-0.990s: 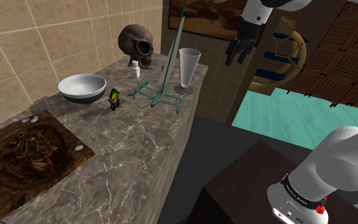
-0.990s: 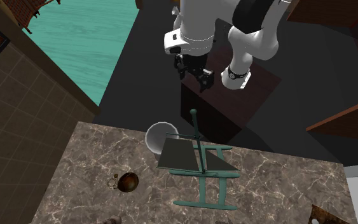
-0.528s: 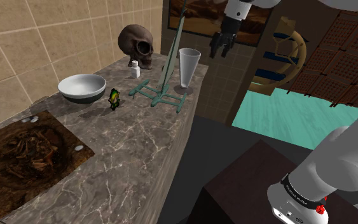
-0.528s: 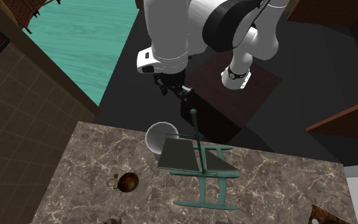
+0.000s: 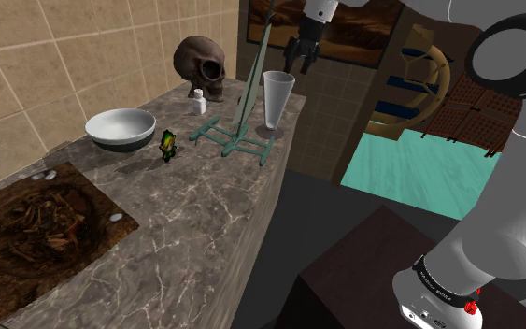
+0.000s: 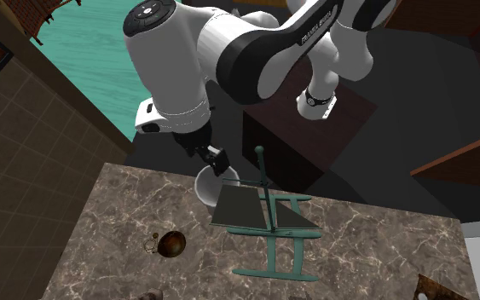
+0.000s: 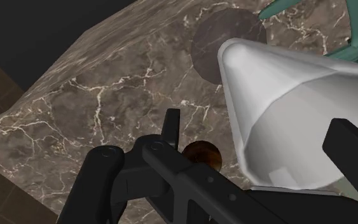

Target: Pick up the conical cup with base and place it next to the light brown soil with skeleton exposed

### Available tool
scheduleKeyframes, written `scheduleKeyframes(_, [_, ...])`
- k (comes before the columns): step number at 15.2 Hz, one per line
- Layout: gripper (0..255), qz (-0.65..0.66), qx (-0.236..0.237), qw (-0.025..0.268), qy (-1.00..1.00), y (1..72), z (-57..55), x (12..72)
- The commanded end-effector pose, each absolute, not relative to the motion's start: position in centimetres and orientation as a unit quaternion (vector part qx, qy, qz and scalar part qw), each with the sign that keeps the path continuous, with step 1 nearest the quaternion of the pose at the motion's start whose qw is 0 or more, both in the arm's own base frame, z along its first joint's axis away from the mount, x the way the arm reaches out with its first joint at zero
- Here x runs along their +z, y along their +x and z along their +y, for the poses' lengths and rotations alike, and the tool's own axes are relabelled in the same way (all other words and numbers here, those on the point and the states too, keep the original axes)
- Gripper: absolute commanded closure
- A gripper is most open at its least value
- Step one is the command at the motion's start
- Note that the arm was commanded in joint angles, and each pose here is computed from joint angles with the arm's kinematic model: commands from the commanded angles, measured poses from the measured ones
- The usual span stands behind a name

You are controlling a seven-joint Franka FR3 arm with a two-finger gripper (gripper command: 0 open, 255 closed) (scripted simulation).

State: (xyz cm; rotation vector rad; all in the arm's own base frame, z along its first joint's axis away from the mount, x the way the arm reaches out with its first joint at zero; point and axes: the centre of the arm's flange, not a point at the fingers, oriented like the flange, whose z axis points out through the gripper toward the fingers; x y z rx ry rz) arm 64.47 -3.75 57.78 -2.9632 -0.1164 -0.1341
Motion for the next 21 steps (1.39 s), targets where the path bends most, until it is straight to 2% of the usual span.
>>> scheduleKeyframes(1, [0,-0.042,-0.047,0.093,-0.994,66.8,-3.6,57.6])
scheduleKeyframes(9, [0,-0.042,-0.047,0.093,-0.994,67.1,-2.8,53.7])
scheduleKeyframes(16, [0,-0.042,-0.047,0.093,-0.994,67.1,-2.8,53.7])
scheduleKeyframes(17, [255,-0.042,-0.047,0.093,-0.994,67.1,-2.8,53.7])
scheduleKeyframes(21, [255,-0.042,-0.047,0.093,-0.994,67.1,-2.8,53.7])
